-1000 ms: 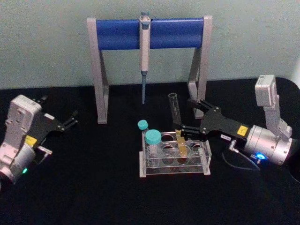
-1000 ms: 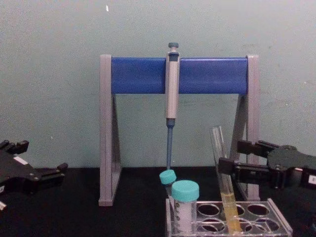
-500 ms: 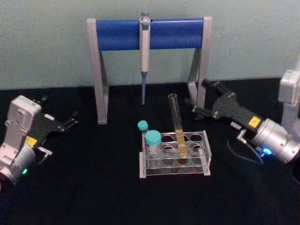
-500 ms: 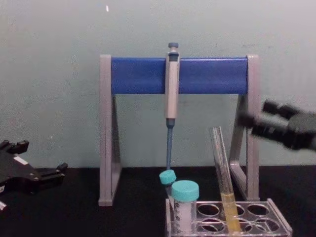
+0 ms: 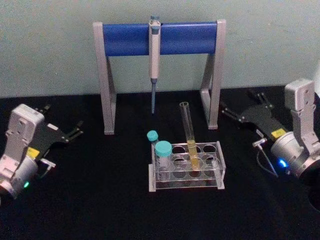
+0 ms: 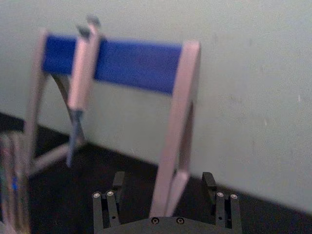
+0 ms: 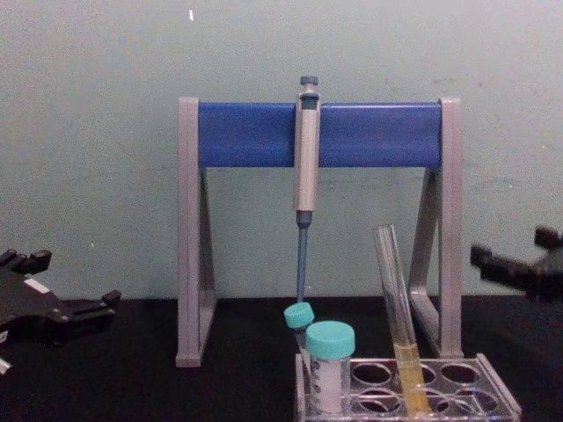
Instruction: Pick up the test tube from the test tube rack, shake it, then place it back into the test tube rack.
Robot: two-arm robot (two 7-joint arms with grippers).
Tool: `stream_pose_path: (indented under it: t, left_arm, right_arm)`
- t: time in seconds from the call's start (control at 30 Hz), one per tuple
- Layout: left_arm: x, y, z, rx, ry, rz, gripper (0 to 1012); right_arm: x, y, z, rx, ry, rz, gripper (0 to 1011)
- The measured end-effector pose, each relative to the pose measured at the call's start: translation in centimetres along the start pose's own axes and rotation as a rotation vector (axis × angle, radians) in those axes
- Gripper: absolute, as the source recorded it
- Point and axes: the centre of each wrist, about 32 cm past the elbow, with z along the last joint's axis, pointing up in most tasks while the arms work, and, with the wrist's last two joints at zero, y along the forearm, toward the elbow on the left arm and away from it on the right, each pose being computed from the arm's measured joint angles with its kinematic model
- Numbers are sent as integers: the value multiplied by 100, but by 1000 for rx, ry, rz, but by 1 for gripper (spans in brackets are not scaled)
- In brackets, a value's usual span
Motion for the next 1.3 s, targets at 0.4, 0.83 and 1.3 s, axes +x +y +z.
stream_pose_path:
  t: [0.4,0.83,1.3]
  left_arm:
    - [0,0,0,0,0,0,1001]
    - [0,0,0,0,0,0,1001]
    - [0,0,0,0,0,0,1001]
  right_arm:
    - [-67,-9,-222,-179,19,-79,1000]
    - [-59,-2,-224,-179,24,-83,1000]
    - [-61,-1,-221,-178,23,-80,1000]
